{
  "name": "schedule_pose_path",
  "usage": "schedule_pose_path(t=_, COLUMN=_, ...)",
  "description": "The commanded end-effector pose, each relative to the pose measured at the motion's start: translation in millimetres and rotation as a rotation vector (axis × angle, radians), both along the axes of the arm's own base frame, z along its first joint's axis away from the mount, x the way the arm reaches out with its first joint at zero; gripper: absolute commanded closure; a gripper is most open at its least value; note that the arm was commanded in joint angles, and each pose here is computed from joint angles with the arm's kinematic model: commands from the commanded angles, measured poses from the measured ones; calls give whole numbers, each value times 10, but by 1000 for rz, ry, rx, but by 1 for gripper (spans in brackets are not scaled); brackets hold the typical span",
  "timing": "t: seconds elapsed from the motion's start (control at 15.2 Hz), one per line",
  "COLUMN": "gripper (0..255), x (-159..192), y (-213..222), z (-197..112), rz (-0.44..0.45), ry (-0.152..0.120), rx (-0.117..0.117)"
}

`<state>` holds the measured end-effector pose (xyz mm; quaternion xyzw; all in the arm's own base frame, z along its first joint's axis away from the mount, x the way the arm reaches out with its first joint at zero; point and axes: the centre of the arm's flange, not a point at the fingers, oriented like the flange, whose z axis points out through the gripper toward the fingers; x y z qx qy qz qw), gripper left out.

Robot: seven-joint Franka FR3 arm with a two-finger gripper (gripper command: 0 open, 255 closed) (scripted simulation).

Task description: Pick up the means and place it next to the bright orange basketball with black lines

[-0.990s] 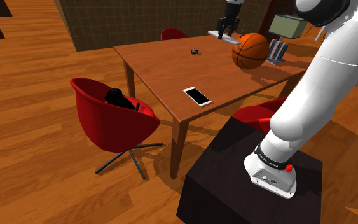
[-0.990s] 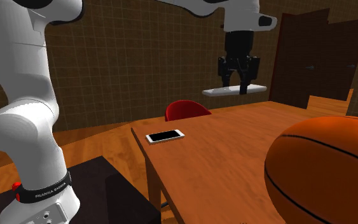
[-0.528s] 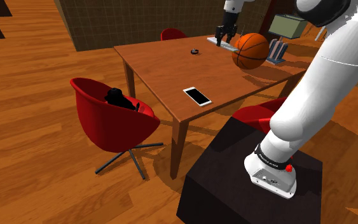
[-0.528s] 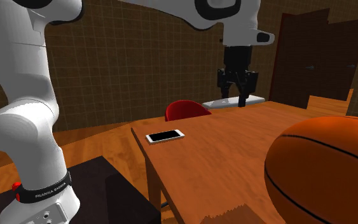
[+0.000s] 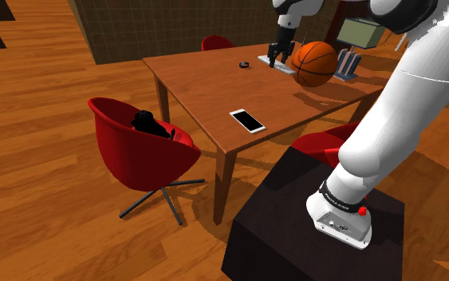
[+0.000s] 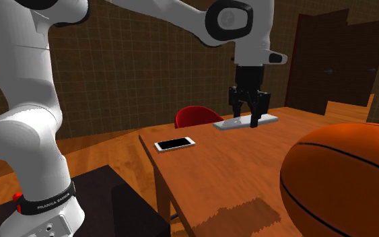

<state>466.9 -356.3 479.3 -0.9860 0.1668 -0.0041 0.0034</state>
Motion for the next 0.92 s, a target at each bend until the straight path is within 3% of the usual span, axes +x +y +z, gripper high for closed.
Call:
schedule_pose_path(t=0.0, gripper=255, x=-3, y=-13, z=-102, rz=0, ry=-1, rx=-1)
schedule_pose_path(t=0.86, gripper=255, x=-3, y=-13, z=-789, rz=0, ry=-1, rx=-1)
